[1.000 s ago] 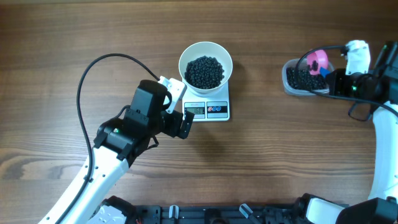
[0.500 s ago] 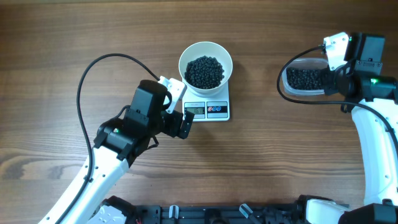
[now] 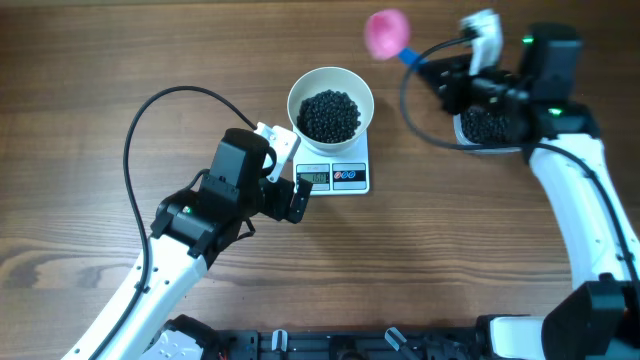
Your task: Scoop item into bowl and weigh 150g on scale
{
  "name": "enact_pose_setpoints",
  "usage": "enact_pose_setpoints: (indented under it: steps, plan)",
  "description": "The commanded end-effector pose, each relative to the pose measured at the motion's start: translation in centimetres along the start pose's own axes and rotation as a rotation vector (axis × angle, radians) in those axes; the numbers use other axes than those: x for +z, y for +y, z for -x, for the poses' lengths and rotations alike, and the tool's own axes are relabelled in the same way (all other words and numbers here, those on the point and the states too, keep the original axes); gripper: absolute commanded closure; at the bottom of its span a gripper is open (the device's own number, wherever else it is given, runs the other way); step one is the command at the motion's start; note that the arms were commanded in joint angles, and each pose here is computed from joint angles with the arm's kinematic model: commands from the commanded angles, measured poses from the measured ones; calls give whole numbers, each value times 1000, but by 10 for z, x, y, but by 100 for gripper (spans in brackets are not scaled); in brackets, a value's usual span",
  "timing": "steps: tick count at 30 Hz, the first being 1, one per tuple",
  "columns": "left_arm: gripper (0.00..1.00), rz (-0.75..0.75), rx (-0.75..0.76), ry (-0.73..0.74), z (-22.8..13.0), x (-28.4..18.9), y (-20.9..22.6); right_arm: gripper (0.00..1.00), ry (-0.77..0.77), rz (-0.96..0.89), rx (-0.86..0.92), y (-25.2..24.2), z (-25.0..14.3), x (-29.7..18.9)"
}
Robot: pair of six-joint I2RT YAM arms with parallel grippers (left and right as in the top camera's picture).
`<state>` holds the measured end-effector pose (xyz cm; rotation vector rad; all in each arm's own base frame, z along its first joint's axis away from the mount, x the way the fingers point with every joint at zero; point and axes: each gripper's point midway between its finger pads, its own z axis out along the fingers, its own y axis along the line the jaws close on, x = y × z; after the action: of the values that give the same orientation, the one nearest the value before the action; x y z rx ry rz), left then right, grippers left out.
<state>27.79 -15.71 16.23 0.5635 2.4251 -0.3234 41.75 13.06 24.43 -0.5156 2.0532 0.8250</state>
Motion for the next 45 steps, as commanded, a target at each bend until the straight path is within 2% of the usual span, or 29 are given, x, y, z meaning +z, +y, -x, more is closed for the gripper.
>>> enact_pose_setpoints:
  steps: [1, 5, 11, 19, 23, 28, 35, 45]
  plan:
    - [0, -15, 20, -14, 3, -3, -3, 96, 70, 47, -149, 29, -15, 24]
    - [0, -15, 20, -13, 2, -3, -3, 96, 190, -82, -339, 31, -38, 42]
    - [0, -15, 20, -14, 3, -3, -3, 96, 284, -150, -418, 39, -58, 58]
    - [0, -15, 20, -14, 3, -3, -3, 96, 359, -129, -390, 30, -85, 81]
    - [0, -15, 20, -14, 3, -3, -3, 96, 393, -219, -401, 10, -90, 82]
    - [0, -15, 20, -14, 3, -3, -3, 96, 434, -204, -409, 5, -105, 90]
    - [0, -16, 21, -14, 3, -3, -3, 96, 404, -46, -370, 32, -107, 94]
    - [0, -15, 20, -13, 2, -3, -3, 96, 387, 27, -213, 50, -107, 95]
